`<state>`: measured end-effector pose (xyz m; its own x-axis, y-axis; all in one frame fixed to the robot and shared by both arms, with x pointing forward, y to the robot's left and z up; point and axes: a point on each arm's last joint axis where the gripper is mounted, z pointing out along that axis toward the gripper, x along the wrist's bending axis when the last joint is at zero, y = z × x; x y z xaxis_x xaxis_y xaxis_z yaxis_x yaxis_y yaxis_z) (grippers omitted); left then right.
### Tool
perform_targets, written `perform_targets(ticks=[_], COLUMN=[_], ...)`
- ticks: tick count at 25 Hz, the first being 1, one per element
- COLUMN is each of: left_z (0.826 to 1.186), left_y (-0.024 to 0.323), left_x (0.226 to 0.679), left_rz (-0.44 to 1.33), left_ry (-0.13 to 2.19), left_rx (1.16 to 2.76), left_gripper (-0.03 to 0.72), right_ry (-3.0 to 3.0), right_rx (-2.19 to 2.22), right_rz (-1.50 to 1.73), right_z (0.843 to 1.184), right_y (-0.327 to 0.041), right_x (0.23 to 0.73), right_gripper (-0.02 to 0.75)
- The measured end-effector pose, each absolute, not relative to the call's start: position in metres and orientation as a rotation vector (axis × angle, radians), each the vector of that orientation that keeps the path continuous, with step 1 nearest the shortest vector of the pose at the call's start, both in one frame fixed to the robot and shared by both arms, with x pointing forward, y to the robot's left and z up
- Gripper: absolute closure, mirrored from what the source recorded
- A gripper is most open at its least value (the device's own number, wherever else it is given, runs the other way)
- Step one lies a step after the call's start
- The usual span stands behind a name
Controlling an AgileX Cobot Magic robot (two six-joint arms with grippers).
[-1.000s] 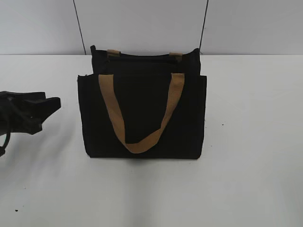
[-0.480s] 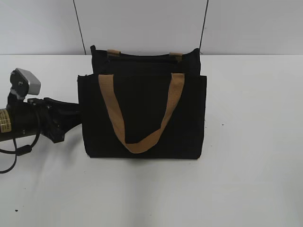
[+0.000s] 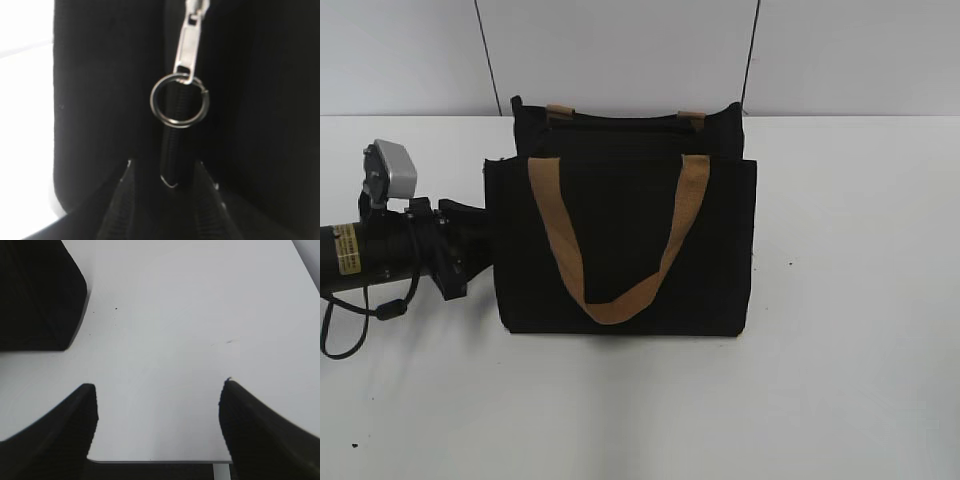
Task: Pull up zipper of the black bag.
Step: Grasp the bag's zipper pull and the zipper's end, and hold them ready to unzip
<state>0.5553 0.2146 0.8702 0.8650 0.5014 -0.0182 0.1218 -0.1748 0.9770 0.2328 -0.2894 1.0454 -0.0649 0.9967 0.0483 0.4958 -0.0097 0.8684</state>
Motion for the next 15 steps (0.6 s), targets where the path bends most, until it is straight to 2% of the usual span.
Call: perform_targets(ticks=[15], left_z=[0.850], left_y=[0.199], left_x=[0.568], left_rz=[0.340], left_ry=[0.522], left_rx=[1.714], left_gripper=[0.384], right_ry=[1.629], right_rx=[1.570], right_rz=[0.998], right_z=[1.045], right_y=[-0.289], right_x=[0.233], right_gripper=[0.160])
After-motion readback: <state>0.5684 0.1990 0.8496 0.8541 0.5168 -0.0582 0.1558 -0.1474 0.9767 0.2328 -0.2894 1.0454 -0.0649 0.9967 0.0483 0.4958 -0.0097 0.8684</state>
